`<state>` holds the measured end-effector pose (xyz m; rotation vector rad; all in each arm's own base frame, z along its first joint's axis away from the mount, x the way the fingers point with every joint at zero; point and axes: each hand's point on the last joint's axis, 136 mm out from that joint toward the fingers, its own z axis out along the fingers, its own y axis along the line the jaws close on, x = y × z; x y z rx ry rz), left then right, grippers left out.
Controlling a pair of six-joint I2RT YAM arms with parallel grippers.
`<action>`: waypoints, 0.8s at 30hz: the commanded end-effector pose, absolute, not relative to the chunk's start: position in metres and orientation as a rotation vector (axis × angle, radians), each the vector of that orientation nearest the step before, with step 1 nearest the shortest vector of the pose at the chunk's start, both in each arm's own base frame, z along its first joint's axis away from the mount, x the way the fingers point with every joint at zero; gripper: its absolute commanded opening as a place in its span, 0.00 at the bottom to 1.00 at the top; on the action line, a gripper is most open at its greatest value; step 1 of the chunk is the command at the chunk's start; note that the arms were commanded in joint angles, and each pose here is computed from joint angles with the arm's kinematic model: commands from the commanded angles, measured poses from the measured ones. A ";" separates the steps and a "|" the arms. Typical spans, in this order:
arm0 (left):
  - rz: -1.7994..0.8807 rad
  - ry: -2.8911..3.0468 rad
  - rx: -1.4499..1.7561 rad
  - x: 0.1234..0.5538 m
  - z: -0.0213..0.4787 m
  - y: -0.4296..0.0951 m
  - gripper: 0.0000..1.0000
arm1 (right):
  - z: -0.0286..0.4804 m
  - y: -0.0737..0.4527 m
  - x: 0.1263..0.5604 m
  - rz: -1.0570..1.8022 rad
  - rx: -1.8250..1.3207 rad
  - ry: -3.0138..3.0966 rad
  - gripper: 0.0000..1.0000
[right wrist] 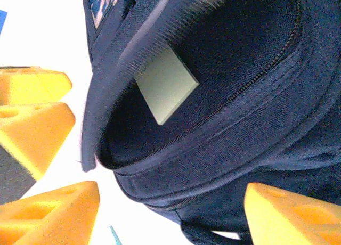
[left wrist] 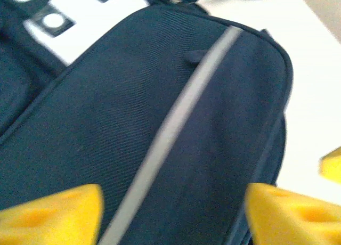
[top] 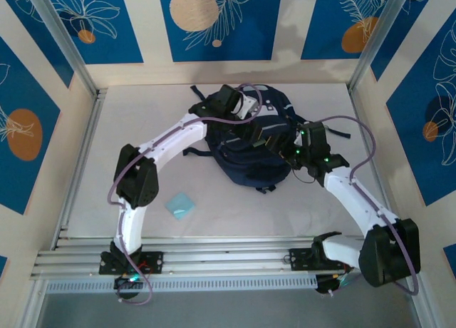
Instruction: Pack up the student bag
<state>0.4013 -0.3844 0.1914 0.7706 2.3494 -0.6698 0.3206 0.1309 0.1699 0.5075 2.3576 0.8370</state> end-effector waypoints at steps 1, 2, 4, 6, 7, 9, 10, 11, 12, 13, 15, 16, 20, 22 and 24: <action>-0.469 2.382 0.636 0.392 0.219 -0.327 1.00 | 0.183 0.125 0.315 0.759 0.388 2.358 0.87; -0.427 2.397 0.600 0.387 0.218 -0.313 1.00 | 0.185 0.126 0.315 0.763 0.368 2.357 0.93; -0.388 2.435 0.529 0.372 0.213 -0.288 1.00 | 0.184 0.131 0.316 0.775 0.337 2.370 1.00; -0.337 2.509 0.430 0.351 0.200 -0.259 1.00 | 0.181 0.136 0.319 0.786 0.316 2.387 1.00; -0.346 2.528 0.410 0.341 0.195 -0.252 1.00 | 0.178 0.139 0.321 0.786 0.310 2.394 0.99; -0.357 2.562 0.366 0.317 0.182 -0.234 1.00 | 0.172 0.142 0.325 0.784 0.313 2.400 1.00; -0.343 2.579 0.365 0.308 0.174 -0.226 1.00 | 0.170 0.143 0.326 0.786 0.319 2.400 0.99; -0.310 2.606 0.359 0.299 0.166 -0.216 1.00 | 0.168 0.145 0.328 0.789 0.326 2.400 1.00; -0.286 2.639 0.361 0.290 0.158 -0.208 1.00 | 0.167 0.147 0.330 0.791 0.332 2.393 0.99; -0.273 2.661 0.379 0.283 0.151 -0.203 1.00 | 0.167 0.148 0.331 0.791 0.342 2.390 0.99; -0.240 2.708 0.429 0.269 0.133 -0.193 1.00 | 0.166 0.151 0.332 0.794 0.348 2.389 1.00; -0.218 2.734 0.456 0.262 0.122 -0.188 1.00 | 0.164 0.153 0.332 0.791 0.348 2.392 1.00; -0.149 2.846 0.498 0.242 0.079 -0.171 1.00 | 0.161 0.152 0.329 0.753 0.373 2.383 1.00; -0.150 2.885 0.499 0.235 0.061 -0.167 1.00 | 0.163 0.151 0.327 0.762 0.394 2.359 1.00; -0.166 2.910 0.471 0.232 0.049 -0.164 1.00 | 0.165 0.150 0.325 0.771 0.407 2.337 0.99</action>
